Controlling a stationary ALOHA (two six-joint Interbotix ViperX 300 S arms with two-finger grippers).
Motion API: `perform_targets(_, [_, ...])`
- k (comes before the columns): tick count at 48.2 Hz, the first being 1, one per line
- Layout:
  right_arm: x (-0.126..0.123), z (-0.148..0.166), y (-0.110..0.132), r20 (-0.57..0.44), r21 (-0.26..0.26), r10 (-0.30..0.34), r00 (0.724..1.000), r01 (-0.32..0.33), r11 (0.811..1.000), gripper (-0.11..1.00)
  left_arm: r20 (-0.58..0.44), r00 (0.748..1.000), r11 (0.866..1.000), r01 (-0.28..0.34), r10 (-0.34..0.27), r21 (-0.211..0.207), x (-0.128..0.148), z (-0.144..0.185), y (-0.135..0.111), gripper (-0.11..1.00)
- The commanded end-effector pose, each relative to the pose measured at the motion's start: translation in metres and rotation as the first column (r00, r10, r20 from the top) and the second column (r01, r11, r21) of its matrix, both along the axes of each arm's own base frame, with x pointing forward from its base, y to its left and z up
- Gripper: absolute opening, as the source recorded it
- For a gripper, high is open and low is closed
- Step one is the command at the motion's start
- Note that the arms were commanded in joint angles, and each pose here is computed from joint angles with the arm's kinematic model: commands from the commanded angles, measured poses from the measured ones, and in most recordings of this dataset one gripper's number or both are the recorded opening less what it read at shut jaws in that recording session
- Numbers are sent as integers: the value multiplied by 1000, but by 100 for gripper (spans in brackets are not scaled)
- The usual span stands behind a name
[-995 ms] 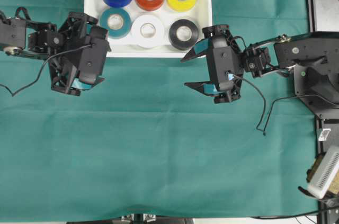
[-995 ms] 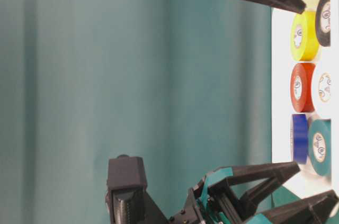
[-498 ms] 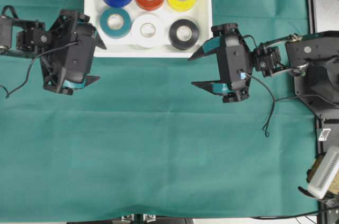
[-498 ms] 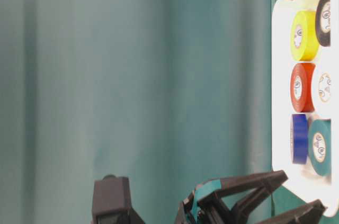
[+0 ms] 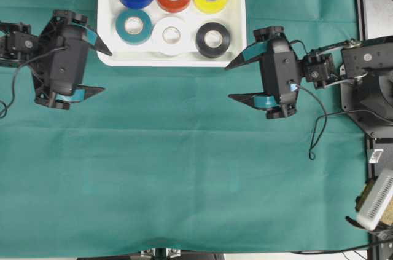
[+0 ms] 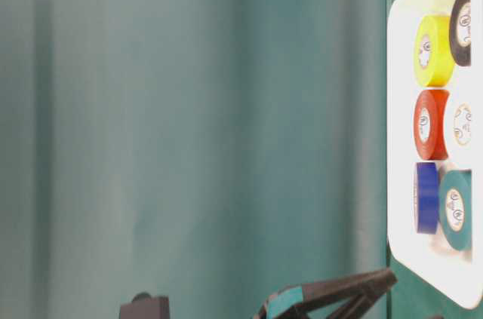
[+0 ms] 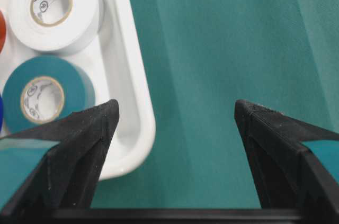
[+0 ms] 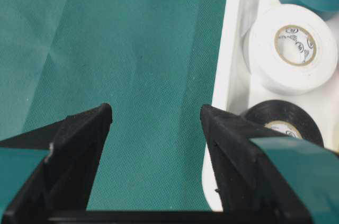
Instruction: Put the tape alternately from left to right into the white case.
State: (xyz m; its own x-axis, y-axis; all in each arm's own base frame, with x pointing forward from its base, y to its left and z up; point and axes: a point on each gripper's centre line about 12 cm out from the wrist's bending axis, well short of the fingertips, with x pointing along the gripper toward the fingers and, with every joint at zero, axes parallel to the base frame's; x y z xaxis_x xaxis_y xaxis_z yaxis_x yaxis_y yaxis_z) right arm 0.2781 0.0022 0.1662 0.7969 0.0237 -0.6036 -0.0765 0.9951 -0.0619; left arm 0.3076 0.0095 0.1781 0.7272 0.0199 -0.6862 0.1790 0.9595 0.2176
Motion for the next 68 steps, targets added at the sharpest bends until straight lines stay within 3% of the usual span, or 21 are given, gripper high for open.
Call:
perform_targets(1, [-1,7,1,30,5,3,1000,-3,1000,72,46,999,1000,0,0,-2,-1,11,-1,44])
perform_targets(20, [-17,9,1,51,3,4,999,-4,1000,72,119,993,1000,-3,4,-1,-23,14,-1,44])
perform_targets(35, [-34,10,1,73,5,3,997,-3,1000,73,203,978,998,-38,47,-49,-49,18,-2,44])
perform_targets(42, [-44,14,1,102,3,4,995,-4,1000,72,237,970,997,-47,62,-68,-61,21,-2,44])
perform_targets(68, [-89,23,-1,240,1,-6,971,5,1000,72,329,942,997,-40,62,-72,-98,25,-3,44])
